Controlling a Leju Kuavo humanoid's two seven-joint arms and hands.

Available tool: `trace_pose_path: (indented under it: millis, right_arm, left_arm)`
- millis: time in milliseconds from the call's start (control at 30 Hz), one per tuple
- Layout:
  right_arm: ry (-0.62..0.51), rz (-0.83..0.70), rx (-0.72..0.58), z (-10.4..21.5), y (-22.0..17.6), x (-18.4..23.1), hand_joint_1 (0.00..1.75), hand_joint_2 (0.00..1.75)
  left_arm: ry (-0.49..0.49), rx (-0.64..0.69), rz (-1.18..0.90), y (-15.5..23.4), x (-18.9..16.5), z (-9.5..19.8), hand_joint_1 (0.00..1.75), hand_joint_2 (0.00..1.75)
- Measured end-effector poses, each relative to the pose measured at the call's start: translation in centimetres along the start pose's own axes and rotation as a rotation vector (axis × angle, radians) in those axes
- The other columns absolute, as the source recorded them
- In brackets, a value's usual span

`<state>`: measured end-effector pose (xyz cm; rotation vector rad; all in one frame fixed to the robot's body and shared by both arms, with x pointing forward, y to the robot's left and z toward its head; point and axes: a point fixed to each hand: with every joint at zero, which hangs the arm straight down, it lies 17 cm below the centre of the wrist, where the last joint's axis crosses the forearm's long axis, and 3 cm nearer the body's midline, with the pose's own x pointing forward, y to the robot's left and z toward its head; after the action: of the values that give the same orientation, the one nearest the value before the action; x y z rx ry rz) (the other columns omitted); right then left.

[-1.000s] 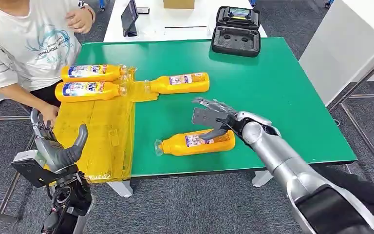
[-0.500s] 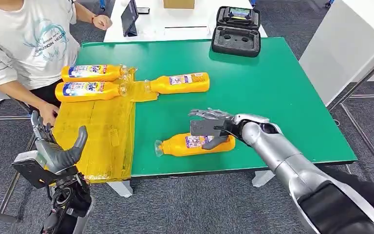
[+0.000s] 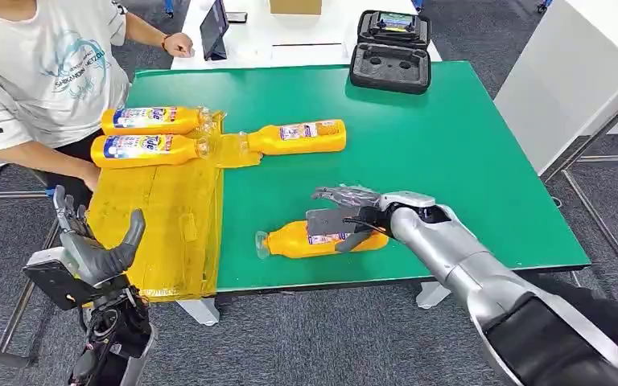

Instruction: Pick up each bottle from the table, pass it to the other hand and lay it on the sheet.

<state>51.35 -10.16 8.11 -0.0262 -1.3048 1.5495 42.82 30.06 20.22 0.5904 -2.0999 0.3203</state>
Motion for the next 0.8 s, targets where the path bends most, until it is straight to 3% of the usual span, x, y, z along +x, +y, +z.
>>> trace_pose_path:
  millis: [800]
  right_arm:
    - [0.062,0.019,0.055,0.7,4.2,-3.2,0.00,1.75]
  left_arm:
    - [0.038,0.001,-0.014,0.0,-1.1,1.0,0.00,1.75]
